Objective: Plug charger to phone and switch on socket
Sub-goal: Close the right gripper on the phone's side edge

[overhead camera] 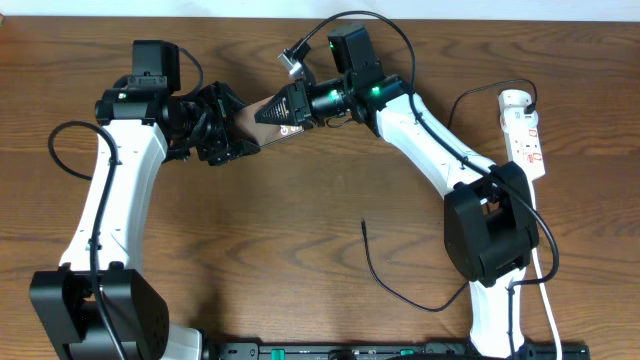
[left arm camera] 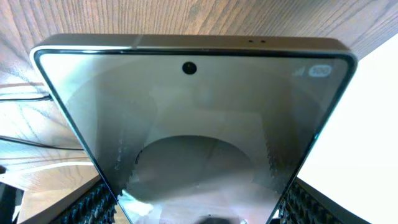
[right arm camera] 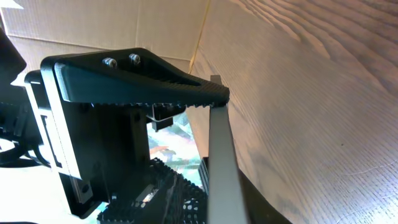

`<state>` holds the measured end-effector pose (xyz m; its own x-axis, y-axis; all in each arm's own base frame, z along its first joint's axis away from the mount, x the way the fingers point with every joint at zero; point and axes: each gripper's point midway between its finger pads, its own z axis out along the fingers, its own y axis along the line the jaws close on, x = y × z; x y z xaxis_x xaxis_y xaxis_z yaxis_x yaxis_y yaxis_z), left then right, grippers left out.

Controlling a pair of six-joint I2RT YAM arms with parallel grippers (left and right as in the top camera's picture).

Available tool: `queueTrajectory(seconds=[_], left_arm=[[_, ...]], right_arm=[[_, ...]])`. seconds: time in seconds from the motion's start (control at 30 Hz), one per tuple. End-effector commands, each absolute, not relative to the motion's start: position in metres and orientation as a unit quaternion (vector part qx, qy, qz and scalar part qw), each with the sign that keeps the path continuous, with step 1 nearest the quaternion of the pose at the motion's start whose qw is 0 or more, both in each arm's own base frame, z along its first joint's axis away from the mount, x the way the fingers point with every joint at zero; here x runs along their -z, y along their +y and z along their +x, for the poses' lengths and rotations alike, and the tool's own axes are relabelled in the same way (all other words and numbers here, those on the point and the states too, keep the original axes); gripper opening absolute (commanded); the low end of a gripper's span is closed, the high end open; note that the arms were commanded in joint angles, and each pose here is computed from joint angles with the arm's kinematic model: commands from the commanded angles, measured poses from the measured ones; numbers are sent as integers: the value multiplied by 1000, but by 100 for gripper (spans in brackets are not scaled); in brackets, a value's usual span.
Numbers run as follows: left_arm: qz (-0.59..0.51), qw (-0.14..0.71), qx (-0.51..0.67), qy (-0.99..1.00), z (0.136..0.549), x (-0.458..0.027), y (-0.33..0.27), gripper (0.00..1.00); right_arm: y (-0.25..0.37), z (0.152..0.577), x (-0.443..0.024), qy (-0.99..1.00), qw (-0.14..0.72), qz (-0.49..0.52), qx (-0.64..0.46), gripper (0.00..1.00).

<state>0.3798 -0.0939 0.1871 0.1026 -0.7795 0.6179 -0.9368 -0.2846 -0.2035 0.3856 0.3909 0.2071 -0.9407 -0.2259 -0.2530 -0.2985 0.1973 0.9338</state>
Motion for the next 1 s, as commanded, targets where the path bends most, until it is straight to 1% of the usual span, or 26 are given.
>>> queueTrajectory(seconds=[0.0, 0.1, 0.2, 0.73, 0.97], left_arm=[[718, 131, -339, -593, 379, -195, -101, 7], [718, 131, -339, -593, 379, -195, -101, 7], [719, 127, -338, -595, 380, -194, -100, 7], [717, 119, -335, -600, 380, -192, -98, 7], [715, 116, -334, -603, 380, -192, -97, 8]], right_arm=[[395, 377, -219, 759, 24, -189, -623, 19], [396, 377, -219, 759, 24, -189, -623, 18], [395, 377, -219, 759, 24, -189, -623, 13], [395, 377, -219, 759, 24, -188, -623, 1], [395, 377, -219, 760, 22, -187, -623, 1]])
